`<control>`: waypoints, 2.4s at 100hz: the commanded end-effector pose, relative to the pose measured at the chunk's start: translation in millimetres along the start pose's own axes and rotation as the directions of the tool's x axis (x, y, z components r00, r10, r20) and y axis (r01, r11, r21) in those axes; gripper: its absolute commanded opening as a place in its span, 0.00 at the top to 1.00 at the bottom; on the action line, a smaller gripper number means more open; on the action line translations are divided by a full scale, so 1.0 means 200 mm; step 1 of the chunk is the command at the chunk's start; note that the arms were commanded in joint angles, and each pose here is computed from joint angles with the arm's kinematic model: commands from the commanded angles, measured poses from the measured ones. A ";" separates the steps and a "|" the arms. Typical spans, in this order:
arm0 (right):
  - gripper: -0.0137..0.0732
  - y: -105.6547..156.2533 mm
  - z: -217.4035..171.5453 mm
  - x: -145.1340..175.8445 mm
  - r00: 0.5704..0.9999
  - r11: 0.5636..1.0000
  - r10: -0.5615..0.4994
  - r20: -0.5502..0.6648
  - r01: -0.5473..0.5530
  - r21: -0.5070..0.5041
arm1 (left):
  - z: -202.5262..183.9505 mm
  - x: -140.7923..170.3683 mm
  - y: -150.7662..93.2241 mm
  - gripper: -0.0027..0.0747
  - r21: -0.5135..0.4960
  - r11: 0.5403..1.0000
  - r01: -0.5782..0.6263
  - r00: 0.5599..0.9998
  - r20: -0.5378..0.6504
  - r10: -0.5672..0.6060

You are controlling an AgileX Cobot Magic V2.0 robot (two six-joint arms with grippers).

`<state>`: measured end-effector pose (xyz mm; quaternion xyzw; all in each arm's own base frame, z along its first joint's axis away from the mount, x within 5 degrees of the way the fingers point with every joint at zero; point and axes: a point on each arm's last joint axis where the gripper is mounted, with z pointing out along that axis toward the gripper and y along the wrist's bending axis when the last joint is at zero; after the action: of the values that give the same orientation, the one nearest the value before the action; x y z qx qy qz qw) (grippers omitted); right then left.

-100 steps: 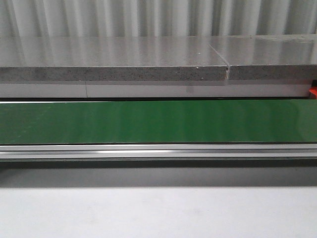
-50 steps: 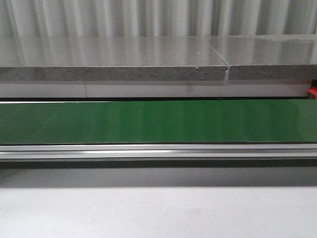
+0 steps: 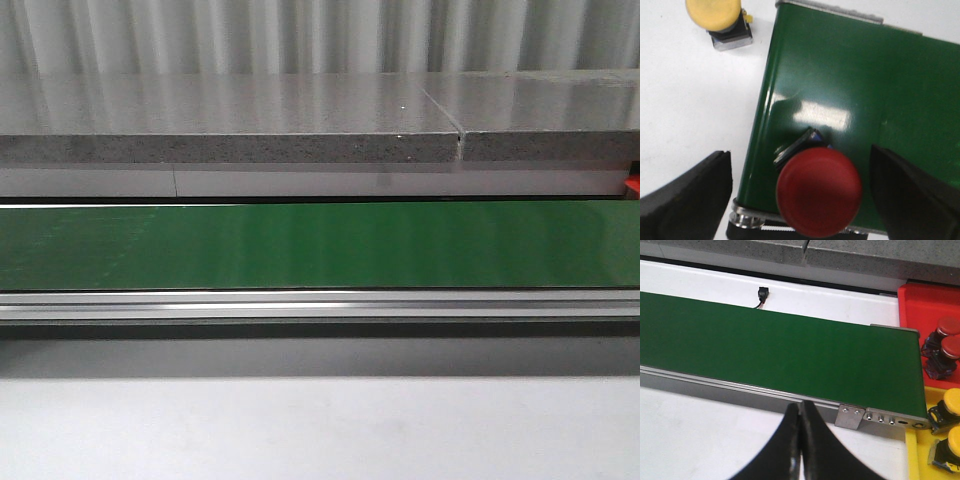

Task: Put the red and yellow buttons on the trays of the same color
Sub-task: 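Carry the red button to the belt, release, then approach yellow buttons, then grasp a yellow push-button with the left gripper and lift it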

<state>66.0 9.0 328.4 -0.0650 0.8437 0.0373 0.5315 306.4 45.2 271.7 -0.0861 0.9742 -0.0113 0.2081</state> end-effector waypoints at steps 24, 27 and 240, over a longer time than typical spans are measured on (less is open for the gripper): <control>0.92 0.00 -0.02 -0.06 0.996 1.000 -0.005 0.089 0.005 -0.001 | -0.24 -0.19 -0.05 0.25 0.140 0.985 0.096 0.943 0.304 -0.135; 0.92 0.00 -0.02 -0.06 0.996 1.000 -0.005 0.089 0.005 -0.001 | -0.25 -0.20 -0.04 0.25 0.147 0.982 0.119 0.938 0.306 -0.160; 0.92 0.00 -0.02 -0.06 0.996 1.000 -0.005 0.091 0.005 -0.001 | -0.10 -0.48 0.28 0.89 0.120 0.944 0.308 0.946 0.062 -0.317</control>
<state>66.0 9.0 328.4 -0.0650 0.8437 0.0373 0.5315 390.6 131.2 277.0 -0.2674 0.9413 -0.0991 0.1808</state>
